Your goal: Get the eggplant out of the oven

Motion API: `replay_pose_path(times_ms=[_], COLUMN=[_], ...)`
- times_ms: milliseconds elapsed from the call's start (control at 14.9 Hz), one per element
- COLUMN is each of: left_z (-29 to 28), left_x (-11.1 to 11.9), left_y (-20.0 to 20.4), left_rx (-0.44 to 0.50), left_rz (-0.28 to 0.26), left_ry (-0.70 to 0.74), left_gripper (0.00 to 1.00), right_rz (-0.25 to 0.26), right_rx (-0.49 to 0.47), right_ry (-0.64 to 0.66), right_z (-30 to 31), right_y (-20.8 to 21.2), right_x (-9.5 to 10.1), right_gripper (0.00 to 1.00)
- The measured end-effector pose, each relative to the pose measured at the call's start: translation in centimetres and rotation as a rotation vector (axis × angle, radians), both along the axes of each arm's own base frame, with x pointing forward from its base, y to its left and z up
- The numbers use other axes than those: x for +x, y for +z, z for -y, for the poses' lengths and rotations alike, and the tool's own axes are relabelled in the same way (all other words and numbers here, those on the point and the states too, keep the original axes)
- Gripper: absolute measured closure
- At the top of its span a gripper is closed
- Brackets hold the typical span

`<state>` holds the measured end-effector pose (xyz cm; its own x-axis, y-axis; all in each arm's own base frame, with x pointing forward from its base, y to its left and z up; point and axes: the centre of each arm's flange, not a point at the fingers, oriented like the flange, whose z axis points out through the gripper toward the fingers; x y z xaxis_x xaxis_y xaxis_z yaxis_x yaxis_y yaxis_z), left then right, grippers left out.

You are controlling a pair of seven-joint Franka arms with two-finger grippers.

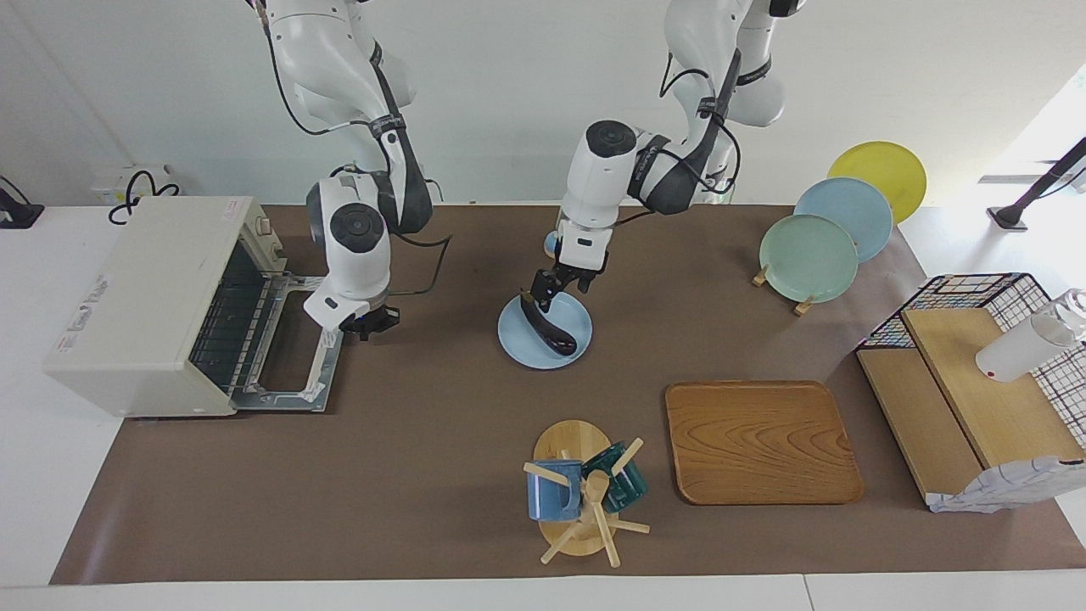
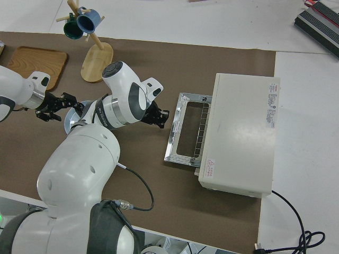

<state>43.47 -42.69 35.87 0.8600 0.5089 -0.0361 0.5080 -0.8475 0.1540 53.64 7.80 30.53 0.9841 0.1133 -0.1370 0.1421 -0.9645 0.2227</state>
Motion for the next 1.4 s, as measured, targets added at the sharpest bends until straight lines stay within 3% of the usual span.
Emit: replay_pose_path(times_ms=[268, 602, 870, 1137, 1405], left_z=[1.6, 1.8, 2.0, 2.0, 1.5], left_x=[-0.7, -0.7, -0.4, 0.1, 1.3], left_y=[-4.1, -5.4, -5.3, -4.9, -3.6], left_rx=[0.007, 0.013, 0.011, 0.013, 0.011], left_rz=[-0.022, -0.032, -0.026, -0.006, 0.025], left_ry=[0.037, 0.061, 0.061, 0.053, 0.056], left_gripper=[0.0, 0.04, 0.22, 0.69, 0.69], right_rz=[-0.022, -0.024, -0.045, -0.071, -0.061], right_rx=[0.0, -0.007, -0.032, -0.053, -0.059], right_ry=[0.024, 0.029, 0.128, 0.157, 0.176], right_z=[2.0, 2.5, 1.9, 1.8, 4.4], right_y=[-0.5, -0.7, -0.6, 2.9, 8.7], right_x=[-0.1, -0.2, -0.3, 0.8, 1.8], right_gripper=[0.99, 0.99, 0.99, 0.99, 0.99])
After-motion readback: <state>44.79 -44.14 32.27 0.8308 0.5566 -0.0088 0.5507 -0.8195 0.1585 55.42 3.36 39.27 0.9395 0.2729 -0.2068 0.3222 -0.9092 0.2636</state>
